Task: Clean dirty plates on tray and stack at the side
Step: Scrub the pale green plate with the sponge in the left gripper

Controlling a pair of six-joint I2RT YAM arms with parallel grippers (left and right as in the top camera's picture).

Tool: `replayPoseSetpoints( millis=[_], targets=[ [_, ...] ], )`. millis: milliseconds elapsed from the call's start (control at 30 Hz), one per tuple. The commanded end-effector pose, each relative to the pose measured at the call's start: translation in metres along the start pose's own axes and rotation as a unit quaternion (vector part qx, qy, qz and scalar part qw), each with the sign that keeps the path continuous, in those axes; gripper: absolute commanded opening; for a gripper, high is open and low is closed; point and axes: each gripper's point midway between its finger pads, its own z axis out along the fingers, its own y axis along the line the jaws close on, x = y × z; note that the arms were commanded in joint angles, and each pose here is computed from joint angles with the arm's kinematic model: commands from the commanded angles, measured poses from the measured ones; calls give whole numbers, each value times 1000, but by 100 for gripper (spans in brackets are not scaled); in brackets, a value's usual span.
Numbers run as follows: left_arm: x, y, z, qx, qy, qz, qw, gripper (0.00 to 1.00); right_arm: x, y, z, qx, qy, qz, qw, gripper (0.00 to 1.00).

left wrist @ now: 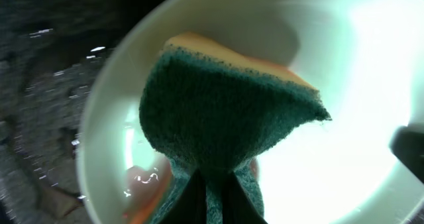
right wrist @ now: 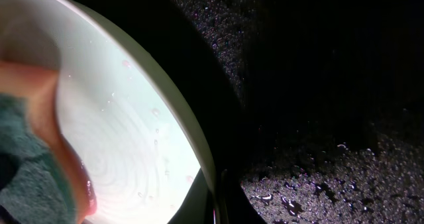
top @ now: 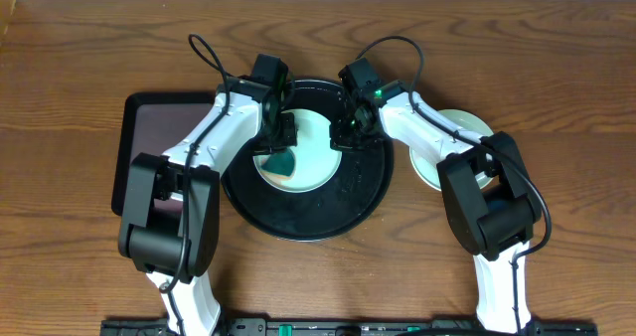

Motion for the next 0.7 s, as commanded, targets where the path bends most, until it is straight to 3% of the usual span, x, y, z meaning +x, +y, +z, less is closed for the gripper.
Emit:
replayPoseSetpoints(
  millis=[0, 67, 167, 500, 667],
  targets=[
    [14, -33, 4, 85, 30, 68, 994, 8, 10, -27, 15, 49, 11, 22, 998, 1],
    [12, -45, 2, 117, 24, 101, 988, 7, 10, -27, 15, 49, 11, 22, 998, 1],
    [-1, -42, 3, 101, -3, 105, 989, 7, 10, -27, 15, 49, 11, 22, 998, 1],
    [-58, 22, -4, -105, -130, 70, 983, 8, 10, -26, 16, 54, 8, 15, 998, 1],
    [-33, 20, 2, -87, -78, 55, 992, 7, 10, -26, 16, 53, 6, 14, 998, 1]
  ],
)
